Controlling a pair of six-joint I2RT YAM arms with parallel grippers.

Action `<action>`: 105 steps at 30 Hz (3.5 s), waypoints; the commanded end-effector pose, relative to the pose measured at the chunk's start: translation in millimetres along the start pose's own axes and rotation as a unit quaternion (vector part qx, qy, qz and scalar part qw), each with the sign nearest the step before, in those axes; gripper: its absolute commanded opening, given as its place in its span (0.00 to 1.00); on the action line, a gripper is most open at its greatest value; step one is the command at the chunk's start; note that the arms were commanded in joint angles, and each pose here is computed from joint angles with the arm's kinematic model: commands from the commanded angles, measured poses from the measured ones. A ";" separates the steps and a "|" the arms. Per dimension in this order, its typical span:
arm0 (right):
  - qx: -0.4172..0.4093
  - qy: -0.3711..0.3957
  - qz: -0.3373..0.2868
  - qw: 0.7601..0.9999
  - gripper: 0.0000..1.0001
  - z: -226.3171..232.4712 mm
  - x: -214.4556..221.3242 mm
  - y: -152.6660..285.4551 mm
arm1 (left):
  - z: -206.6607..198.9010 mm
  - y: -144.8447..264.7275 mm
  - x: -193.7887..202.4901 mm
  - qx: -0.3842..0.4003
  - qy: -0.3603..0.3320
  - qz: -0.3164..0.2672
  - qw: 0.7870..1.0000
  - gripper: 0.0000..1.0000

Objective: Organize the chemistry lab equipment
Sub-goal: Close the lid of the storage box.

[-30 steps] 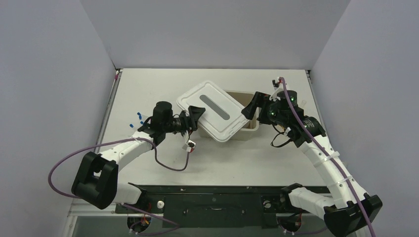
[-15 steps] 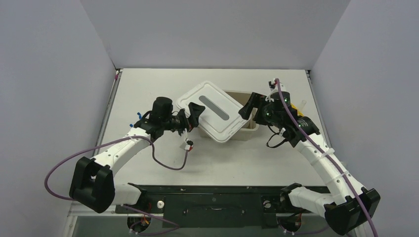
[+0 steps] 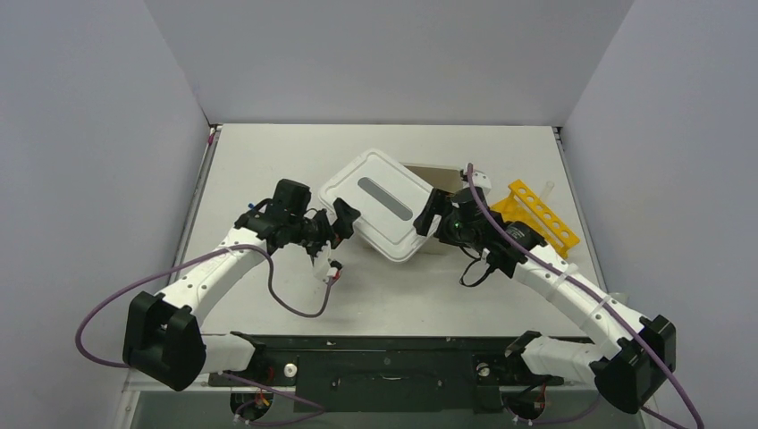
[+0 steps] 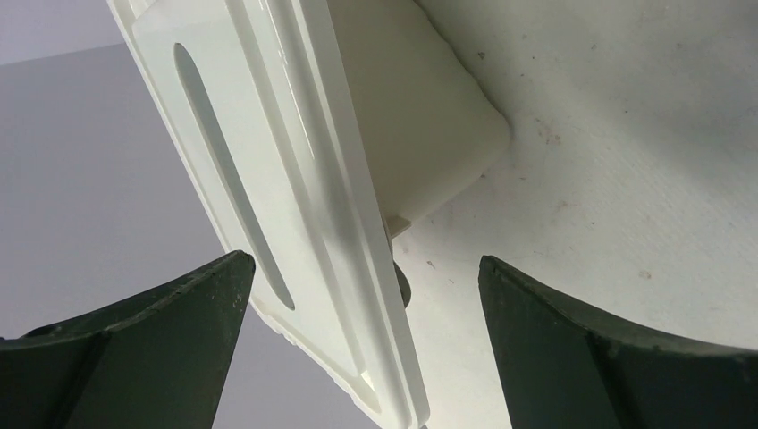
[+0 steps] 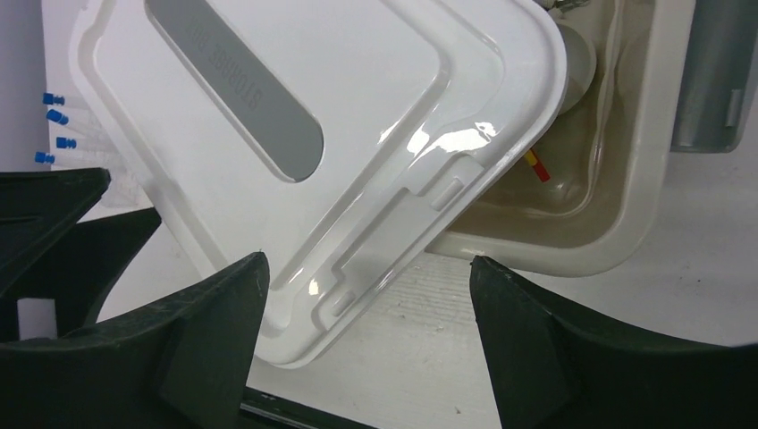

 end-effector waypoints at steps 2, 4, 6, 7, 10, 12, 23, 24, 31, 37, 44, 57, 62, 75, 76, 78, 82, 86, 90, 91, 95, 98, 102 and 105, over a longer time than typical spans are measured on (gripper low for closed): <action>0.024 0.012 -0.054 0.998 0.78 10.2 -18.6 -10.7 | 12.4 13.8 -4.6 0.001 0.008 -0.010 1.000 0.97; 0.038 0.029 -0.057 0.997 0.77 10.2 -19.6 -14.2 | 18.7 18.8 -3.0 -0.011 0.042 -0.003 0.999 0.97; 0.054 0.043 -0.057 0.996 0.75 8.6 -18.0 -17.4 | 39.0 31.4 3.7 -0.042 0.096 0.013 0.994 0.96; 0.059 0.047 -0.060 0.995 0.74 8.8 -18.8 -19.2 | 41.9 35.2 4.5 -0.051 0.153 0.015 0.987 0.97; 0.067 0.058 -0.063 0.994 0.72 9.0 -18.8 -19.4 | 63.3 54.3 16.9 -0.087 0.282 0.028 0.955 0.97; 0.071 0.063 -0.068 0.993 0.70 9.9 -21.0 -18.7 | 73.6 65.8 29.8 -0.112 0.370 0.034 0.922 0.97; 0.114 0.099 -0.077 0.986 0.61 0.6 -28.2 -25.5 | 48.0 83.3 121.7 -0.167 0.686 0.113 0.699 0.95; 0.116 0.099 -0.076 0.985 0.61 -0.4 -28.0 -26.3 | 43.3 82.5 124.3 -0.169 0.693 0.125 0.690 0.93; 0.126 0.094 -0.078 0.985 0.61 -7.2 -31.0 -30.4 | 19.4 62.6 130.9 -0.165 0.736 0.140 0.641 0.83; 0.126 0.079 -0.076 0.986 0.62 -14.1 -38.7 -36.4 | 6.5 44.5 130.9 -0.149 0.763 0.124 0.617 0.77; 0.129 0.079 -0.077 0.985 0.61 -17.9 -47.1 -40.1 | -3.8 26.2 129.4 -0.127 0.808 0.106 0.565 0.73; 0.151 0.076 -0.081 0.982 0.48 -35.5 -65.5 -47.6 | 9.8 19.7 104.4 -0.115 0.827 0.058 0.548 0.60; 0.160 0.069 -0.092 0.980 0.45 -44.0 -80.7 -46.9 | 13.8 16.7 93.3 -0.109 0.831 0.043 0.544 0.59; 0.183 0.074 -0.097 0.975 0.43 -59.9 -107.4 -56.5 | 32.5 14.3 62.1 -0.097 0.824 0.009 0.557 0.59; 0.185 0.073 -0.099 0.975 0.43 -61.5 -109.7 -57.0 | 35.0 13.6 59.5 -0.096 0.823 0.006 0.560 0.59; 0.187 0.072 -0.099 0.975 0.43 -63.9 -112.0 -59.1 | 41.7 14.8 55.0 -0.098 0.819 0.000 0.565 0.60; 0.191 0.071 -0.097 0.974 0.42 -68.0 -114.7 -63.6 | 48.8 14.2 50.0 -0.096 0.821 -0.010 0.563 0.60; 0.195 0.070 -0.097 0.973 0.42 -71.5 -118.9 -67.9 | 50.0 13.5 47.8 -0.094 0.822 -0.014 0.561 0.60; 0.195 0.067 -0.096 0.974 0.42 -72.7 -124.9 -73.9 | 48.7 11.3 44.7 -0.089 0.823 -0.017 0.561 0.60; 0.193 0.067 -0.098 0.974 0.42 -71.1 -127.2 -75.1 | 48.3 9.9 43.4 -0.088 0.823 -0.018 0.561 0.60; 0.195 0.061 -0.097 0.974 0.40 -73.0 -132.2 -84.1 | 48.6 7.0 38.2 -0.083 0.824 -0.022 0.559 0.60; 0.196 0.054 -0.095 0.974 0.39 -76.2 -135.4 -90.8 | 50.4 5.7 35.3 -0.082 0.823 -0.024 0.561 0.60; 0.195 0.048 -0.096 0.975 0.37 -77.1 -140.5 -99.5 | 58.3 7.4 31.7 -0.086 0.821 -0.034 0.563 0.60; 0.195 0.047 -0.094 0.975 0.37 -76.9 -143.1 -105.7 | 61.8 8.9 29.0 -0.088 0.820 -0.038 0.565 0.60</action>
Point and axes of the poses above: each gripper's point midway between its finger pads, its own y axis back along the fingers, its own z axis along the line the jaws close on, x = y × z, the point moved 3 cm from there along y, back along the fingers, and after that the axes turned 12 degrees about -y, right-handed, at the moved point
